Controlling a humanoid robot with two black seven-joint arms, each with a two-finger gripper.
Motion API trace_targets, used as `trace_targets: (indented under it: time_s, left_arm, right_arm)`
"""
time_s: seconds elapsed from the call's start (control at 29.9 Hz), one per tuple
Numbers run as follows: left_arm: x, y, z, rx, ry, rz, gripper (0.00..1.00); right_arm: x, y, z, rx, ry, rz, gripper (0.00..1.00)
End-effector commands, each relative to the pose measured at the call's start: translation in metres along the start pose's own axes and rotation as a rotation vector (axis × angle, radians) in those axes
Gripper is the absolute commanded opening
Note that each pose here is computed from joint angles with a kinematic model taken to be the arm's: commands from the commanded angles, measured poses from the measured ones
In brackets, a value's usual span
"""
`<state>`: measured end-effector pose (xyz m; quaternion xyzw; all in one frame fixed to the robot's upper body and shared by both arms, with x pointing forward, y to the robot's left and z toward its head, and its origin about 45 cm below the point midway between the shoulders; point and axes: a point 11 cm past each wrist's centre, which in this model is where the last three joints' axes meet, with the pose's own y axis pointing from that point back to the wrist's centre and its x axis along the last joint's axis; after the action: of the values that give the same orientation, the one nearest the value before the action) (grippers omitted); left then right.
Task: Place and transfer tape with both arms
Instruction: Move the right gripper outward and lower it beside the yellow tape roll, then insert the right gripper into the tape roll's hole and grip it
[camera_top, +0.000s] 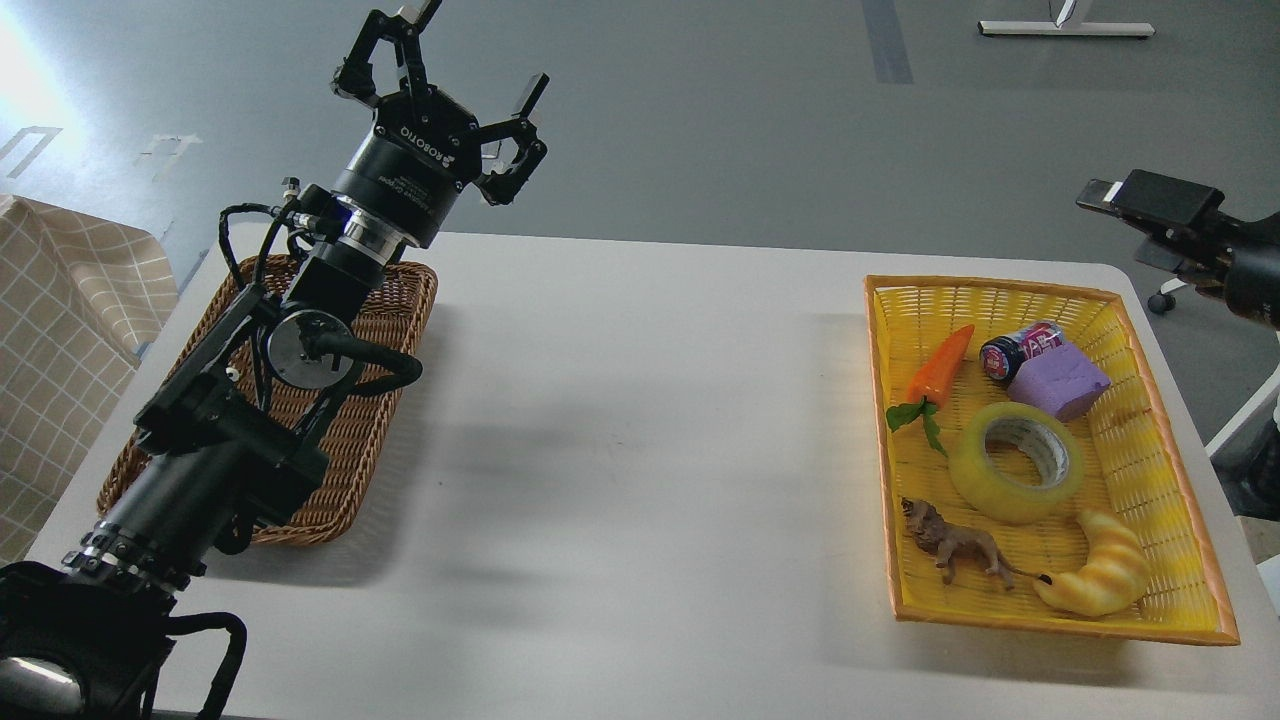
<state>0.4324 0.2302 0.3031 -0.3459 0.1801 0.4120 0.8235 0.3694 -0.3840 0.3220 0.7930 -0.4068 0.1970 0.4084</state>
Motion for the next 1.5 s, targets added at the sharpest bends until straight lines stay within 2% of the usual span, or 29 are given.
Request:
trace_targets:
  time_s: [0.0, 0.2, 0.4, 0.63, 1.1, 1.3, 1.47]
  left_arm:
    - [-0.001, -0.001, 0.000, -0.001, 0.001, -0.002, 0.98]
    - [-0.001, 0.000, -0.001, 0.000, 0.003, -0.001, 0.98]
    - [0.001, 0.002, -0.002, 0.001, 0.005, 0.005, 0.98]
    - [0.002, 0.002, -0.001, 0.001, 0.002, 0.006, 0.98]
    - [0.001, 0.002, -0.001, 0.001, 0.003, 0.005, 0.98]
    - [0.002, 0.002, -0.001, 0.001, 0.002, 0.006, 0.98]
    - [0.002, 0.002, -0.001, 0.000, 0.003, 0.006, 0.98]
  right_arm:
    - [-0.017, 0.007, 0.020, -0.071, 0.029, -0.053, 1.00]
    - [-0.050, 0.006, 0.037, -0.139, 0.079, -0.160, 0.98]
    - [-0.065, -0.003, 0.050, -0.212, 0.267, -0.176, 0.97]
    - [-0.077, -0.015, 0.051, -0.235, 0.413, -0.175, 0.96]
    - [-0.096, -0.015, 0.071, -0.290, 0.459, -0.216, 0.94]
    - [-0.105, -0.021, 0.067, -0.268, 0.444, -0.222, 0.94]
    - [-0.111, -0.019, 0.073, -0.281, 0.437, -0.239, 0.89]
